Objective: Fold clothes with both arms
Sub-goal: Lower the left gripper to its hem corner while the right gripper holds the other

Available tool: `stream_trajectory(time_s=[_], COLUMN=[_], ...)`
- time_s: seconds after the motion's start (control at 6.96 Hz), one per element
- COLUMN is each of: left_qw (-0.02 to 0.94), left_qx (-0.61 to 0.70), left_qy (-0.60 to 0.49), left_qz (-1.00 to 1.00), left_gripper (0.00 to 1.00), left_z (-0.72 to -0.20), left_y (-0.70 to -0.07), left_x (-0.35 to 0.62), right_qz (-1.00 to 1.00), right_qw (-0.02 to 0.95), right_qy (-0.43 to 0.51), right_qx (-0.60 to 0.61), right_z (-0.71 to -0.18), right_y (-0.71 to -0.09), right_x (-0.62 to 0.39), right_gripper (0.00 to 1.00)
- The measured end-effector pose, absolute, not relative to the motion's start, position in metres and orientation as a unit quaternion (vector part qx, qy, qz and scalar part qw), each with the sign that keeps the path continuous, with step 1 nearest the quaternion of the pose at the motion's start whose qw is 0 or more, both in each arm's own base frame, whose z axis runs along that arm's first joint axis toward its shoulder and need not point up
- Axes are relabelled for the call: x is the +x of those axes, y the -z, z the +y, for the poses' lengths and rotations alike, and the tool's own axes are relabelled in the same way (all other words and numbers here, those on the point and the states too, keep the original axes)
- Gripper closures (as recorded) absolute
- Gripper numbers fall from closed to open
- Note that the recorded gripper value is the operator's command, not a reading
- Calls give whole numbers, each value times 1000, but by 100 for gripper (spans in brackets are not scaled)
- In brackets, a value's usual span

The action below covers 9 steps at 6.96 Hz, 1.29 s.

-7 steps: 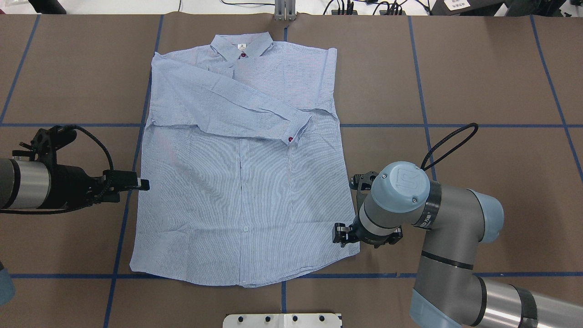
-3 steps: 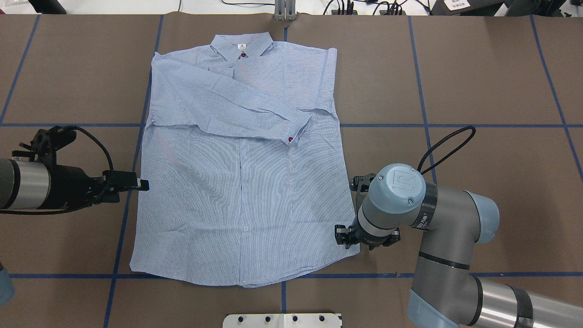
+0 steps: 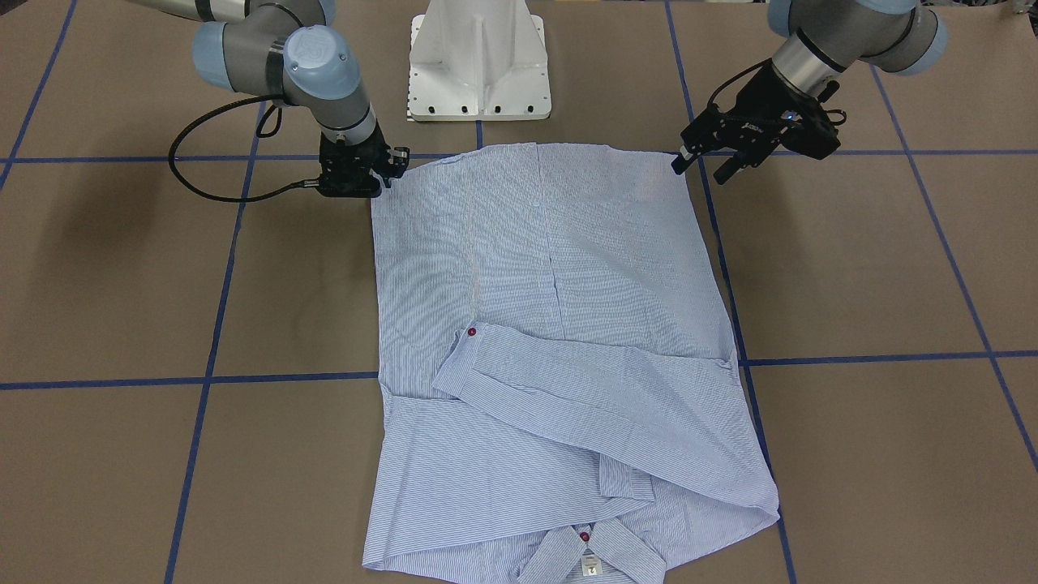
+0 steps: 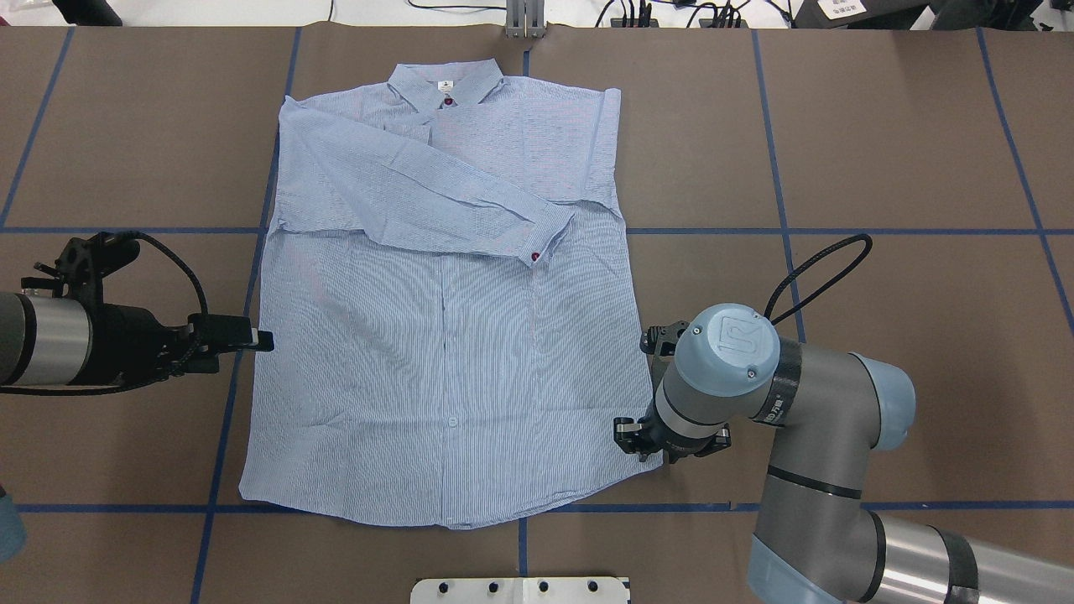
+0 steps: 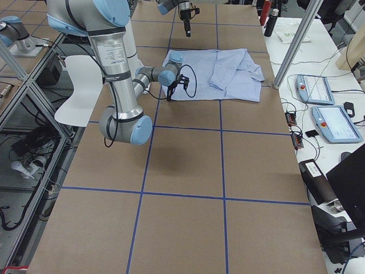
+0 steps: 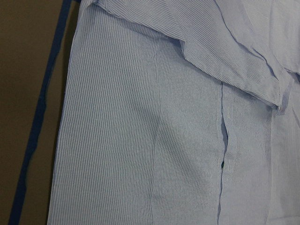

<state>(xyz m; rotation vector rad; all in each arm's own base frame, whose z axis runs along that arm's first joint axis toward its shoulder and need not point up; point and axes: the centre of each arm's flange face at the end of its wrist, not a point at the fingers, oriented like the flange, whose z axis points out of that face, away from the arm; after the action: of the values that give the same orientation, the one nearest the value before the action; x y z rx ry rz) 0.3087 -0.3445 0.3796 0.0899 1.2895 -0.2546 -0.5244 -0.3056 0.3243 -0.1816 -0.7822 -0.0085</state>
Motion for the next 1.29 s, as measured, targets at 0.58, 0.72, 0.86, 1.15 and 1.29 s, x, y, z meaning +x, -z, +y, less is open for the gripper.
stream_trajectory(time_s=[0.58, 0.72, 0.86, 1.15, 1.29], left_qw=[791, 791, 792, 800, 808], left_qx=[41, 41, 41, 29, 19], left_qy=[119, 119, 119, 132, 146], left_qz=[599, 598, 598, 584, 571], left_gripper=[1, 1, 1, 1, 1], left_z=[-344, -344, -344, -335, -322], left_y=[-380, -380, -381, -397, -411], left_x=[309, 308, 308, 306, 313], right_qz=[-380, -381, -383, -392, -396], right_qw=[921, 920, 919, 916, 914], right_qy=[3, 1, -1, -3, -3], right_qx=[-89, -89, -89, -85, -83], right_z=[-306, -305, -305, -307, -306], right_y=[-325, -323, -321, -312, -308], right_x=[-525, -525, -524, -517, -514], right_gripper=[100, 100, 100, 100, 100])
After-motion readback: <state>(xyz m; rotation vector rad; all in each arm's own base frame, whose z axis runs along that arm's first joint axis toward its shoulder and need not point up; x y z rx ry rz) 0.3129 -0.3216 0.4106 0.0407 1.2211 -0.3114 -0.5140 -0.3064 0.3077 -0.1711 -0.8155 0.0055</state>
